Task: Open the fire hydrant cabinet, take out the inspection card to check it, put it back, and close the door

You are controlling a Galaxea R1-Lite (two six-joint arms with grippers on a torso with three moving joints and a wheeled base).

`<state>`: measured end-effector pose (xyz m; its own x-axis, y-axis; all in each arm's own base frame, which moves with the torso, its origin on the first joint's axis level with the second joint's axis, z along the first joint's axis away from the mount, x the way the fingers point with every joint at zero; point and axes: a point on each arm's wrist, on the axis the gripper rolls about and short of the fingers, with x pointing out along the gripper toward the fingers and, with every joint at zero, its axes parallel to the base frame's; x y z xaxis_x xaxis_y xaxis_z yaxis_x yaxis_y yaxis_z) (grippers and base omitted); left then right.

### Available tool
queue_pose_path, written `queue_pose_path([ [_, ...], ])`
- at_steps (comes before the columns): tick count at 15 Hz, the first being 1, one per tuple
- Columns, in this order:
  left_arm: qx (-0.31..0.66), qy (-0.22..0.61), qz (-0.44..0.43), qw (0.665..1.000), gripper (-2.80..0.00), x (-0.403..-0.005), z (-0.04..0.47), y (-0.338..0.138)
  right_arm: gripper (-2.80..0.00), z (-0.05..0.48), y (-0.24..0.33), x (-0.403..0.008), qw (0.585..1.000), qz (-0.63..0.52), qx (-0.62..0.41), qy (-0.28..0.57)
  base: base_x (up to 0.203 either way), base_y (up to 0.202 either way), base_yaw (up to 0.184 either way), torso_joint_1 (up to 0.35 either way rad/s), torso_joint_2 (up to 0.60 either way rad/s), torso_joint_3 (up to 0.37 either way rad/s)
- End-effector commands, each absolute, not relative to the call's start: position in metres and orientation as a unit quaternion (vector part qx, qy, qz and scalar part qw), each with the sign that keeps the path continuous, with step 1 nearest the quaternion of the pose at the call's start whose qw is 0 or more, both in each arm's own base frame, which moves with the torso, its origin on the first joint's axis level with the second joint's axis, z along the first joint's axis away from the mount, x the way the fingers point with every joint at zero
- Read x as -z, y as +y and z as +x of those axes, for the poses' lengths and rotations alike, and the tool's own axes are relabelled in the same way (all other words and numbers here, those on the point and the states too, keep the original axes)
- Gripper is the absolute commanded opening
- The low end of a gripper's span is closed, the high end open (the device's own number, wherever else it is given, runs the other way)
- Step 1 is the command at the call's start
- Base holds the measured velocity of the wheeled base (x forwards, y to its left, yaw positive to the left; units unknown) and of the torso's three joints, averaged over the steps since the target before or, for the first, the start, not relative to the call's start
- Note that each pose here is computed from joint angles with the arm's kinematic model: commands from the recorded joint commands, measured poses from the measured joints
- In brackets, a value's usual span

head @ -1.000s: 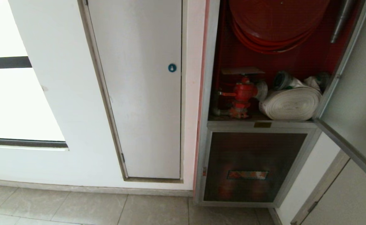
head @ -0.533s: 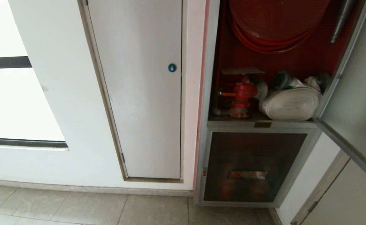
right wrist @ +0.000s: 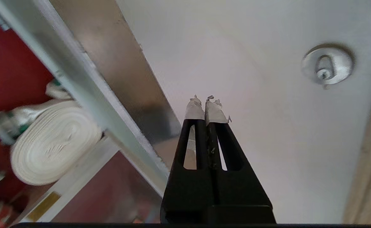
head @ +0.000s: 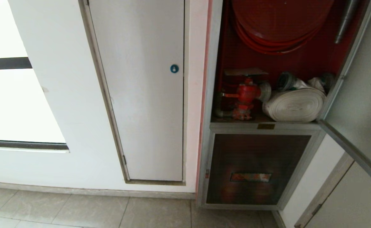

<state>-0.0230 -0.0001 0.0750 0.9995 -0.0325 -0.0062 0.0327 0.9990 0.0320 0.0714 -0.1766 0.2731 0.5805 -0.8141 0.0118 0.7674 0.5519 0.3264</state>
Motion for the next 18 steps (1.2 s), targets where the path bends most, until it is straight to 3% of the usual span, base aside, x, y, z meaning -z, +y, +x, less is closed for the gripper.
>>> queue_pose_path([
  [1, 0.016, 0.003, 0.016, 1.0, -2.8, -0.075, -0.023, 0.0, -2.8, 0.072, -0.171, -0.275, 0.883, 0.141, 0.44, -0.085, 0.0, 0.0, 0.0, 0.0, 0.0, 0.0],
  [8, 0.017, 0.003, 0.016, 1.0, -2.8, -0.075, -0.023, 0.0, -2.8, 0.083, -0.132, -0.272, 0.916, 0.137, 0.368, -0.086, 0.0, 0.0, 0.0, 0.0, 0.0, 0.0],
  [18, 0.016, 0.003, 0.016, 1.0, -2.8, -0.075, -0.023, 0.0, -2.8, 0.123, -0.074, -0.275, 0.979, 0.144, 0.13, -0.065, 0.0, 0.0, 0.0, 0.0, 0.0, 0.0],
])
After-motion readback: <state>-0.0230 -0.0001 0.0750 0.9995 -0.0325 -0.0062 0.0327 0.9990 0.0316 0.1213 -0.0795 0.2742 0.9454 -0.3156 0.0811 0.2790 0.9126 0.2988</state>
